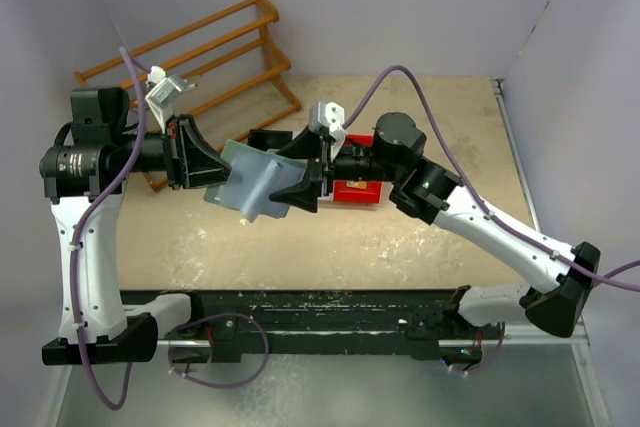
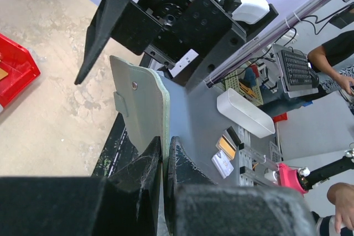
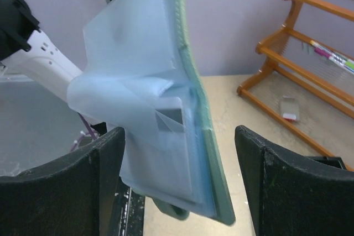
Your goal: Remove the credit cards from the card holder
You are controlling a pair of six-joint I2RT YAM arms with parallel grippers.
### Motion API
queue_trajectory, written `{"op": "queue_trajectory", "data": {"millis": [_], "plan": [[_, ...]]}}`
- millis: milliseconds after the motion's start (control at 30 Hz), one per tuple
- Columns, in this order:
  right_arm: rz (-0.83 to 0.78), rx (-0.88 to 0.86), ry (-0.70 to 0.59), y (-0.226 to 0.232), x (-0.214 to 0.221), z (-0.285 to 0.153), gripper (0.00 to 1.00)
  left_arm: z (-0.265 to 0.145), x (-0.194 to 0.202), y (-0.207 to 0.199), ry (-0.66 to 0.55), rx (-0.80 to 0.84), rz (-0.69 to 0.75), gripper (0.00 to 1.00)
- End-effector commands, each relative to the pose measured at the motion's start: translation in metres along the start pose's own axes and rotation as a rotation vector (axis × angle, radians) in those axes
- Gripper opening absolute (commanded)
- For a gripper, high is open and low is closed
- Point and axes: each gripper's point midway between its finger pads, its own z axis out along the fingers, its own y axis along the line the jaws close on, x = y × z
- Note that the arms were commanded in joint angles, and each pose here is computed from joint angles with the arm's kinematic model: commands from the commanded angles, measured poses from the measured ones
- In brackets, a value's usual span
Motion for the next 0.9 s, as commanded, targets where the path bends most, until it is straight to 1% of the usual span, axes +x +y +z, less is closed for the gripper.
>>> {"op": "queue_trajectory", "data": {"millis": [0,267,367,433,467,500,533,600,667,733,767,800,867], "plan": [[-0.075,-0.046,-0.127,0.018,-0.048,0.004,0.82,-0.001,-0.004,-0.015,-0.007,0.055,0.029,0.00],[-0.041,-0.053,-0.156,0.019,-0.057,0.019,0.75,-0.001,-0.003,-0.015,-0.007,0.055,0.022,0.00],[-0.033,-0.079,-0.184,0.022,-0.062,0.023,0.73,-0.001,-0.001,-0.019,-0.008,0.089,0.015,0.00],[-0.018,-0.108,-0.189,0.025,-0.065,0.025,0.68,-0.001,0.000,-0.019,-0.008,0.092,0.008,0.00],[-0.011,-0.121,-0.189,0.027,-0.065,0.027,0.64,-0.001,0.000,-0.019,-0.008,0.095,0.009,0.00],[-0.001,-0.130,-0.188,0.028,-0.066,0.028,0.57,-0.001,0.001,-0.019,-0.008,0.095,0.009,0.00],[0.010,-0.139,-0.189,0.029,-0.066,0.029,0.53,-0.001,0.001,-0.020,-0.008,0.095,0.011,0.00],[0.030,-0.156,-0.191,0.031,-0.067,0.031,0.40,-0.001,0.002,-0.020,-0.007,0.097,0.012,0.00],[0.058,-0.177,-0.196,0.034,-0.069,0.031,0.29,0.000,0.004,-0.017,-0.007,0.092,0.006,0.00],[0.067,-0.196,-0.205,0.038,-0.072,0.031,0.22,0.000,0.006,-0.012,-0.004,0.068,0.023,0.00],[0.075,-0.203,-0.209,0.039,-0.074,0.030,0.18,0.000,0.009,-0.004,0.003,0.027,0.036,0.02],[0.086,-0.211,-0.208,0.041,-0.074,0.030,0.13,0.000,0.011,0.003,0.013,-0.012,0.041,0.08],[0.115,-0.214,-0.197,0.042,-0.072,0.031,0.02,-0.002,0.013,0.017,0.036,-0.094,0.093,0.14]]}}
